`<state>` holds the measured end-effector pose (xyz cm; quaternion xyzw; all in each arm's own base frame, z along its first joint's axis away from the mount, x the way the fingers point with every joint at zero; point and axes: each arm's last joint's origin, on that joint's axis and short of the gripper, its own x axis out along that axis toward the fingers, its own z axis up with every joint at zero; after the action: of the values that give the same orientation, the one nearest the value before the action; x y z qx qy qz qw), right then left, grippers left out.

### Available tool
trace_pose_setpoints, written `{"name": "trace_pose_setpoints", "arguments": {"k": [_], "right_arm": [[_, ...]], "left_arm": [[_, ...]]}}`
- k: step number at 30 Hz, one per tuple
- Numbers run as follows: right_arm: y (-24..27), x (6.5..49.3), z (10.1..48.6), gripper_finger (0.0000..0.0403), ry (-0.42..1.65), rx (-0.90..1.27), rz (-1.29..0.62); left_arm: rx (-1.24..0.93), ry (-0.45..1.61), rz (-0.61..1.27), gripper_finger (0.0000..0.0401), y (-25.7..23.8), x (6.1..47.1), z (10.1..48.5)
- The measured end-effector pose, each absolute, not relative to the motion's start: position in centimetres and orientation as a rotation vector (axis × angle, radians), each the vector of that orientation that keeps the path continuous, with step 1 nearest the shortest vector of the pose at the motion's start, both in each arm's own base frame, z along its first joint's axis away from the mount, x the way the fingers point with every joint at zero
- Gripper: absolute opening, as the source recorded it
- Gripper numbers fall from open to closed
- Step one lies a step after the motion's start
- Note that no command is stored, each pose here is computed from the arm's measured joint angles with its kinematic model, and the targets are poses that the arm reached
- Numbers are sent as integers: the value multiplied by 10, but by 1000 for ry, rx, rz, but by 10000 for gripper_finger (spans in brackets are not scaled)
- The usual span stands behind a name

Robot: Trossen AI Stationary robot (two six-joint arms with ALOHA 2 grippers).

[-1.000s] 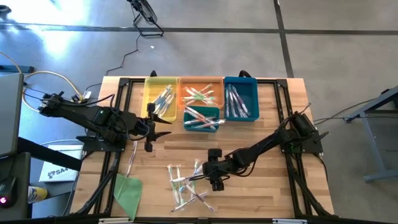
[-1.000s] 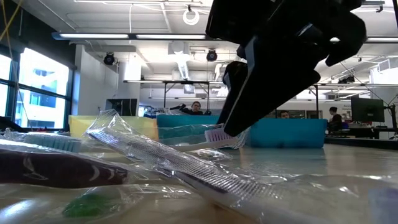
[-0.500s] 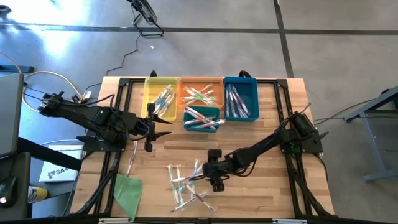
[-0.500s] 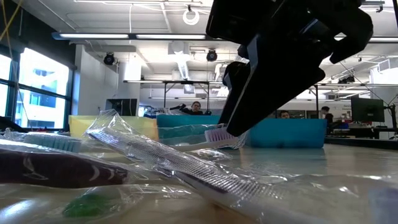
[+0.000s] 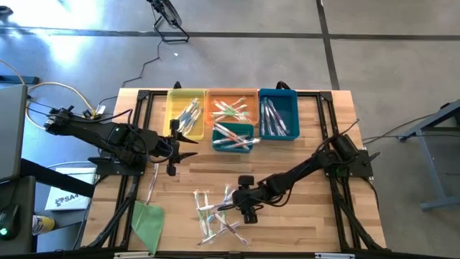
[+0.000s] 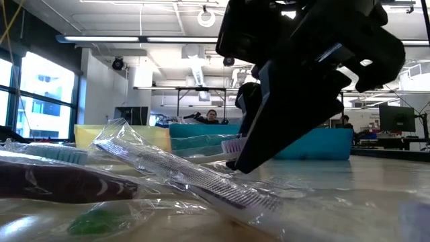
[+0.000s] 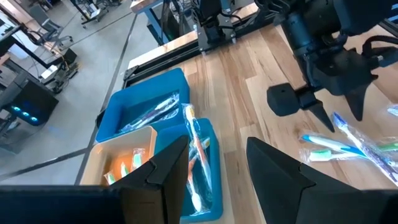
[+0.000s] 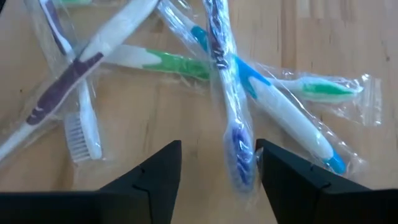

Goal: Pick & Place Toothbrushes
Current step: Put the purple toothbrush into the blue bin

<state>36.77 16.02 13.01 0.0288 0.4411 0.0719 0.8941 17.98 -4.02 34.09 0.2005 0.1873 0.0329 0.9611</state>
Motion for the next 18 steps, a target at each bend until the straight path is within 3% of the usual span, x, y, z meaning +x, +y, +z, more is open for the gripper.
{"name": "trace_pose_setpoints", "arguments": {"k": [11, 18], "right_arm": [[157, 370, 131, 165, 898, 67, 144], [155, 371, 131, 114, 898, 71, 137]], "left_arm": [[407, 382, 66, 157, -40, 180, 341], [407, 382, 66, 157, -40, 180, 341]]}}
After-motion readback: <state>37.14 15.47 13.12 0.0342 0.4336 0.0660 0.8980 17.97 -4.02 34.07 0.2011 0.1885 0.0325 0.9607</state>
